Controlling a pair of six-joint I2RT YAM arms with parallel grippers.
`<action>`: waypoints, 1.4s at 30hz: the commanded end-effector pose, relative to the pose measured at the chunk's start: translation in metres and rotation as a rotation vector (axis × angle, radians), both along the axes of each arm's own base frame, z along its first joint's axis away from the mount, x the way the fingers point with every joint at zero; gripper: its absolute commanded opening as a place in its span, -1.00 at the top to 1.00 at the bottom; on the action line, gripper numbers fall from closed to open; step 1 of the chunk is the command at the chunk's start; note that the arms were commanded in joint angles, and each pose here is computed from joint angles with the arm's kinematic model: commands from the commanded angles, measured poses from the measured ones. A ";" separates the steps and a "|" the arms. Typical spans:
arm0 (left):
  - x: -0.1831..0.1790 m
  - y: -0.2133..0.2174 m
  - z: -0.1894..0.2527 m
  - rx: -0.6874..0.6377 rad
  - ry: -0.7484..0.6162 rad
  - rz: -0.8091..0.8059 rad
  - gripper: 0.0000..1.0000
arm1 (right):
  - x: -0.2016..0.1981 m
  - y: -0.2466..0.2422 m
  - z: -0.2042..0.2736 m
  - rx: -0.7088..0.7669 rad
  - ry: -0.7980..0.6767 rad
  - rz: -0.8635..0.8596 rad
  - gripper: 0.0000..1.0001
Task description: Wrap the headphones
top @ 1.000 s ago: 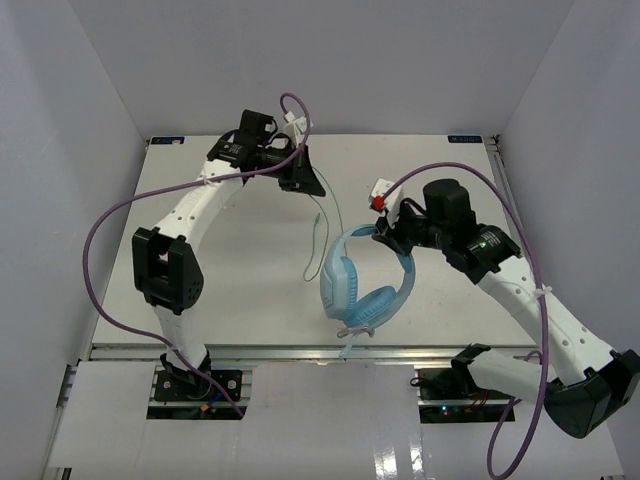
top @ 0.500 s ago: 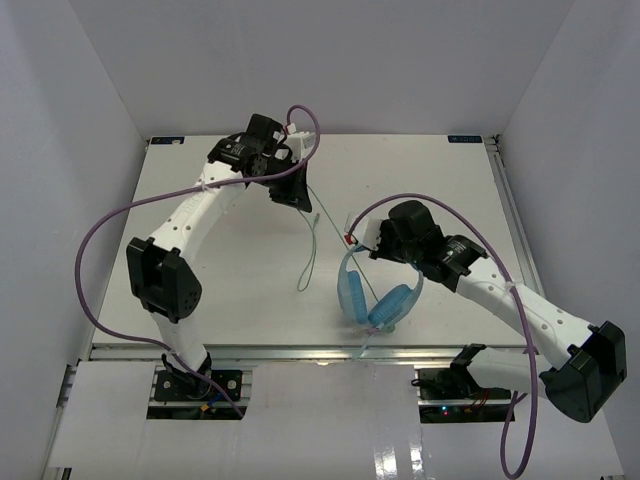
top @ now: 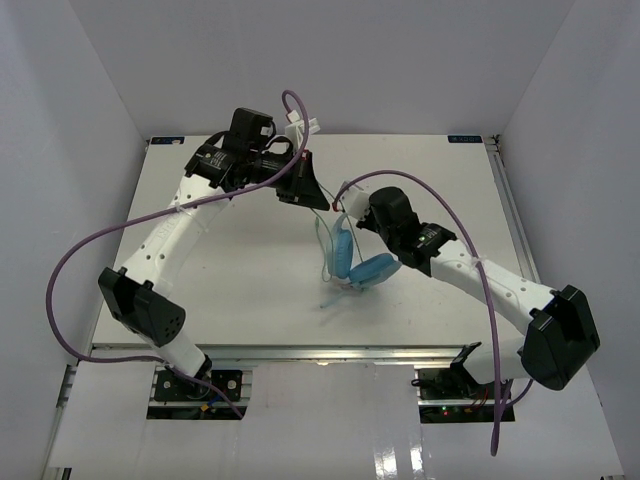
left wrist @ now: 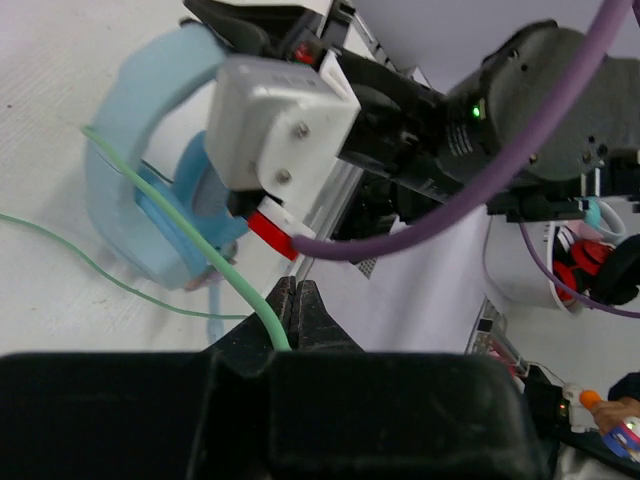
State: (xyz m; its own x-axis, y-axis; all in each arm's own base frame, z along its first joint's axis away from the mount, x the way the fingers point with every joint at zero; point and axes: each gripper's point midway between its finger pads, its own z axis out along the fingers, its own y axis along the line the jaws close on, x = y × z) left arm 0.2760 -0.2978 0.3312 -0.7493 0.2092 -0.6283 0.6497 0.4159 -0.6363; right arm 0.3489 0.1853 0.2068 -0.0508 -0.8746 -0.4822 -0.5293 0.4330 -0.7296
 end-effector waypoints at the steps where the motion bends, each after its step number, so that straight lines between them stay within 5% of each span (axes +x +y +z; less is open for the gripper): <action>1: -0.036 0.002 0.041 -0.134 -0.027 -0.083 1.00 | 0.029 0.001 0.061 0.198 -0.162 -0.160 0.85; 13: -0.042 0.006 0.035 -0.106 -0.020 -0.075 1.00 | 0.051 0.016 0.070 0.214 -0.189 -0.141 0.85; 20: -0.013 0.026 0.006 0.092 -0.098 0.074 1.00 | 0.032 0.028 0.068 0.060 -0.206 0.144 0.85; 29: -0.014 0.038 -0.023 0.251 -0.115 0.110 1.00 | 0.049 0.039 0.076 -0.057 -0.301 0.213 0.85; 36: -0.040 0.028 -0.004 0.135 -0.084 0.039 1.00 | 0.077 0.039 0.096 0.080 -0.369 0.035 0.85; 42: -0.058 0.017 0.003 0.030 0.003 -0.007 1.00 | 0.092 0.048 0.079 0.291 -0.262 -0.112 0.85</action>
